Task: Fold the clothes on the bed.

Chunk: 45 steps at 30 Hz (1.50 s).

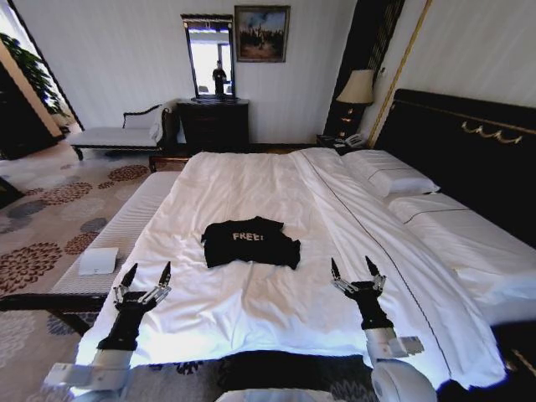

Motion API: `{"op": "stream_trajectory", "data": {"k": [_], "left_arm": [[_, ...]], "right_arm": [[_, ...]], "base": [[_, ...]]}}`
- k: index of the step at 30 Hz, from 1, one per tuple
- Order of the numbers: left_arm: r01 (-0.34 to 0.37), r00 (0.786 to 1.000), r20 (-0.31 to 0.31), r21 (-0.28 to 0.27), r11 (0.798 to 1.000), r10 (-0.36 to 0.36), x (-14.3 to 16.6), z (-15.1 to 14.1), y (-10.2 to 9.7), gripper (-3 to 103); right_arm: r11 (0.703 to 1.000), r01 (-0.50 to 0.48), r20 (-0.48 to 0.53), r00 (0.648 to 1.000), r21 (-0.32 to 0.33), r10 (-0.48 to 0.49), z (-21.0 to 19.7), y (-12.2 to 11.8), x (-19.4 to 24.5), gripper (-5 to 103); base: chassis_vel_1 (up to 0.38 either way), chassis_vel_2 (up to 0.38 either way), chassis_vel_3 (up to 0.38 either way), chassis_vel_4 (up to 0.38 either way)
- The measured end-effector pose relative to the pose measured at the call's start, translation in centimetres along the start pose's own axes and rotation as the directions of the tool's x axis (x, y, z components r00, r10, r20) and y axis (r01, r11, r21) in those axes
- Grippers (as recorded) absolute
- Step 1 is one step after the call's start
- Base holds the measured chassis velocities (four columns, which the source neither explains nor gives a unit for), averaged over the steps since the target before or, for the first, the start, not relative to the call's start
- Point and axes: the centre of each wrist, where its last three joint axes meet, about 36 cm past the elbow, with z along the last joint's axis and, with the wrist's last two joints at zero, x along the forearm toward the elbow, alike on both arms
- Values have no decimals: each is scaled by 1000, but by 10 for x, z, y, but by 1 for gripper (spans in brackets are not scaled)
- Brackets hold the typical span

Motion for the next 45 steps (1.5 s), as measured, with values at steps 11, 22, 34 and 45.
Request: {"op": "stream_trajectory", "data": {"k": [11, 22, 34, 45], "left_arm": [[-3, 1000, -1, 13, 1000, 3, -1, -3, 0, 100], [16, 1000, -10, 70, 997, -16, -4, -12, -11, 100], [93, 995, -27, 35, 995, -92, -15, -12, 8, 100], [204, 976, -76, -41, 978, -206, -48, 9, 74, 100]], "right_arm": [[1000, -21, -32, 999, 19, 22, 6, 4, 2, 100], [998, -60, 3, 998, 5, 60, 6, 5, -2, 100], [997, -73, 12, 997, 0, 73, 20, 5, -6, 100], [995, -100, 28, 995, -31, 101, 51, 3, -19, 100]], "base": [[0, 0, 0, 0], [-60, 75, 62, -68], [-26, 26, 28, -34], [0, 0, 0, 0]]}}
